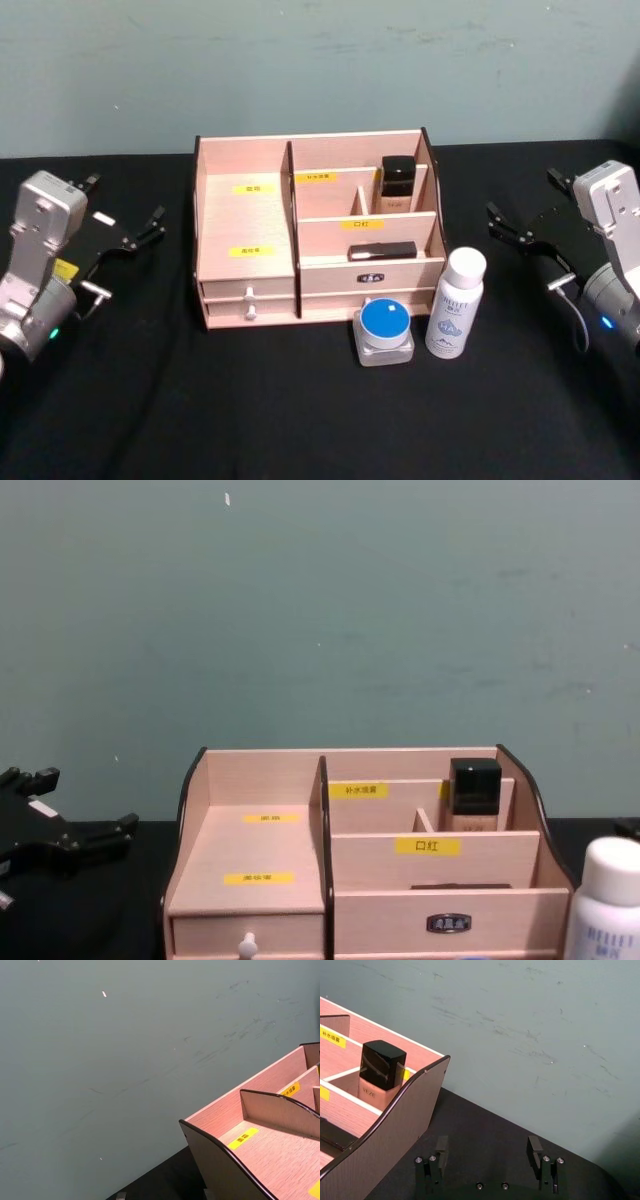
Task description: Pick up the facial cleanser and watermelon frost from the table and place them into the tiered storage box.
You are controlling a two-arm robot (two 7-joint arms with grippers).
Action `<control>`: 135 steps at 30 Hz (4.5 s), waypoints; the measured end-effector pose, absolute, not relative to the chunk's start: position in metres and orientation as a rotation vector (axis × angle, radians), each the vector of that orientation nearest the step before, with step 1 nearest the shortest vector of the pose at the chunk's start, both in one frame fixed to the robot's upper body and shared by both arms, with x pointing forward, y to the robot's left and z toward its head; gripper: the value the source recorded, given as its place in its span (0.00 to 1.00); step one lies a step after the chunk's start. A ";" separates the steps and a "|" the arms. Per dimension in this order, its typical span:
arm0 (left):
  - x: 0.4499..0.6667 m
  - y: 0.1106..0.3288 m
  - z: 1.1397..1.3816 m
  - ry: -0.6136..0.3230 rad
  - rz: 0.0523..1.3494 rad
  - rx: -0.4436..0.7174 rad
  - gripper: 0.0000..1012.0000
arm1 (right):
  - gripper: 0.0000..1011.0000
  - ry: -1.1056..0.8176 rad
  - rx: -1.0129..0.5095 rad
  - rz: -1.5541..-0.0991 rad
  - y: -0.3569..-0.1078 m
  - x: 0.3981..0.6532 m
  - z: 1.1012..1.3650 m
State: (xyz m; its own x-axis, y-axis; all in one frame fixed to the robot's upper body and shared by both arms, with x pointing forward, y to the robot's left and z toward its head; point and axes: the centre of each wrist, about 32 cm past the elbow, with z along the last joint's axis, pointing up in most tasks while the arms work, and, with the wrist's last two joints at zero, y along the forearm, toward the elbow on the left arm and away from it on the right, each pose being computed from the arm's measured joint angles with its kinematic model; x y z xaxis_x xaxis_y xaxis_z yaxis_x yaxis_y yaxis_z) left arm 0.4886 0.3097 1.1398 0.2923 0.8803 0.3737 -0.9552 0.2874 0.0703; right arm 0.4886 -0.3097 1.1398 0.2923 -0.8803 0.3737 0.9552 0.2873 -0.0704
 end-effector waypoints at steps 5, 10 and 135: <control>0.489 0.310 1.140 -0.285 1.248 0.304 0.99 | 0.99 -0.285 -0.304 -1.248 -0.310 0.489 1.140; 0.489 0.310 1.140 -0.285 1.248 0.304 0.99 | 0.99 -0.285 -0.304 -1.248 -0.310 0.489 1.140; 0.489 0.310 1.140 -0.285 1.248 0.305 0.99 | 0.99 0.058 -0.261 -0.915 -0.297 0.417 1.154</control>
